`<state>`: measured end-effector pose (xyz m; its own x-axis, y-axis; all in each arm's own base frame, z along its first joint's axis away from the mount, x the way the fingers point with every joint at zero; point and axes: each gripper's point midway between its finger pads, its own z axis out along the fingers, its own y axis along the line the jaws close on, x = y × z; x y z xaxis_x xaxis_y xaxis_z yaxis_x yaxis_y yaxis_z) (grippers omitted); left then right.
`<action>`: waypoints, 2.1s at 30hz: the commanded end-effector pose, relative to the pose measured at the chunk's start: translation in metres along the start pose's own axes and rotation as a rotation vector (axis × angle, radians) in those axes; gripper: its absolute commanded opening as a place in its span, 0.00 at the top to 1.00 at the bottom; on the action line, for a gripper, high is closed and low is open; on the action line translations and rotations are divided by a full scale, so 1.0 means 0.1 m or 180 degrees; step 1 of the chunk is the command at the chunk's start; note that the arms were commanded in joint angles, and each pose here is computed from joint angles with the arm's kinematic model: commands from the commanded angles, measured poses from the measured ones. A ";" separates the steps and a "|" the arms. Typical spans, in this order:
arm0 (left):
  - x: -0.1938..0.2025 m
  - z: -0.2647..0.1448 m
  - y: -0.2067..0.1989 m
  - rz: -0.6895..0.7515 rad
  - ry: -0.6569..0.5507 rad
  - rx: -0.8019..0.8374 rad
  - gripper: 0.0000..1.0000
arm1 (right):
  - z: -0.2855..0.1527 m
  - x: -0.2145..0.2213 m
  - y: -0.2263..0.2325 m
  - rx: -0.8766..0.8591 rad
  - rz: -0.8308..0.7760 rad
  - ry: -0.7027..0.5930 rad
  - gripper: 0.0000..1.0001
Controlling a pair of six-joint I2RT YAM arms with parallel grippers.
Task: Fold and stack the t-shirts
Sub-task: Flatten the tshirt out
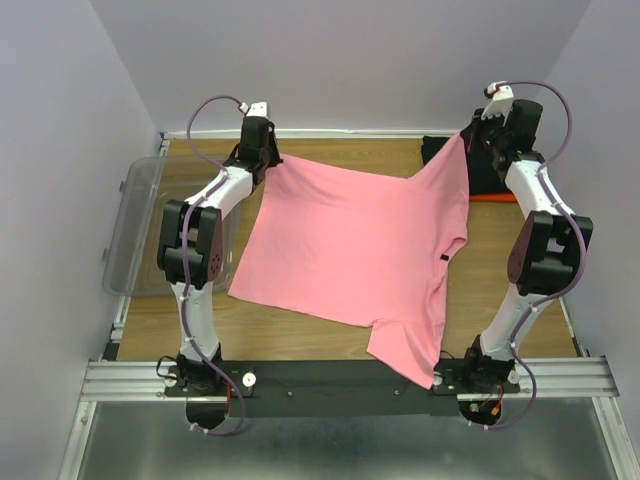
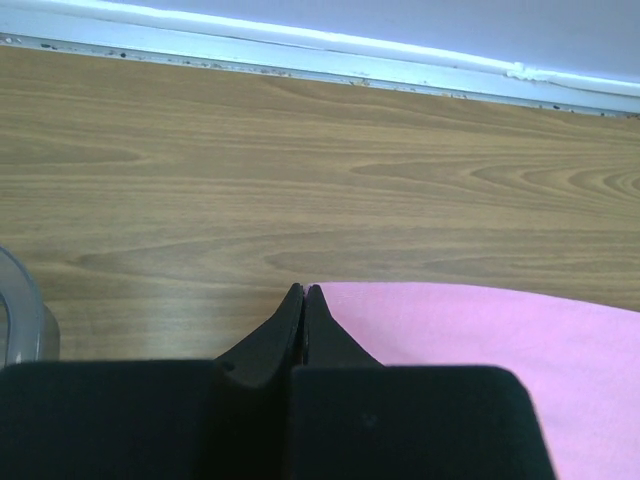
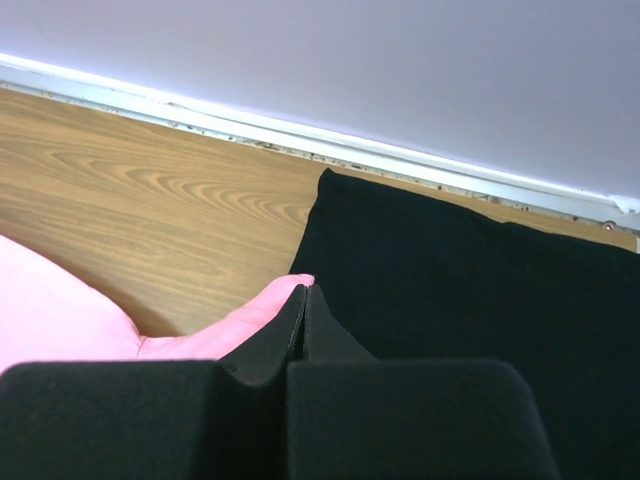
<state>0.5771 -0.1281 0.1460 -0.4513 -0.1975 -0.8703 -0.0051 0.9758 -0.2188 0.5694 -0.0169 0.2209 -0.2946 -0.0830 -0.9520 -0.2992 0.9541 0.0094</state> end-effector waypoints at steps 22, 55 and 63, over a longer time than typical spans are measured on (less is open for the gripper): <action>-1.22 -0.08 -0.02 -0.0087 -0.0574 0.0126 0.42 | 0.21 -0.57 -0.01 0.0610 0.0042 -0.0162 0.50; 0.52 -3.39 -0.15 -0.0629 -0.0584 0.1588 0.15 | -1.60 2.42 1.33 -0.0828 0.0598 0.2647 0.55; 1.00 -3.17 -0.18 -0.0900 0.0033 0.1629 0.24 | -1.70 2.14 0.98 -0.0209 0.0273 0.2449 0.94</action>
<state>0.2572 -0.1271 0.2242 -0.4053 -0.4370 -0.8030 0.3301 0.7491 -0.5743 0.3075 0.0347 0.0408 -0.8943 -0.2215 -0.3887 -0.3354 0.9069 0.2549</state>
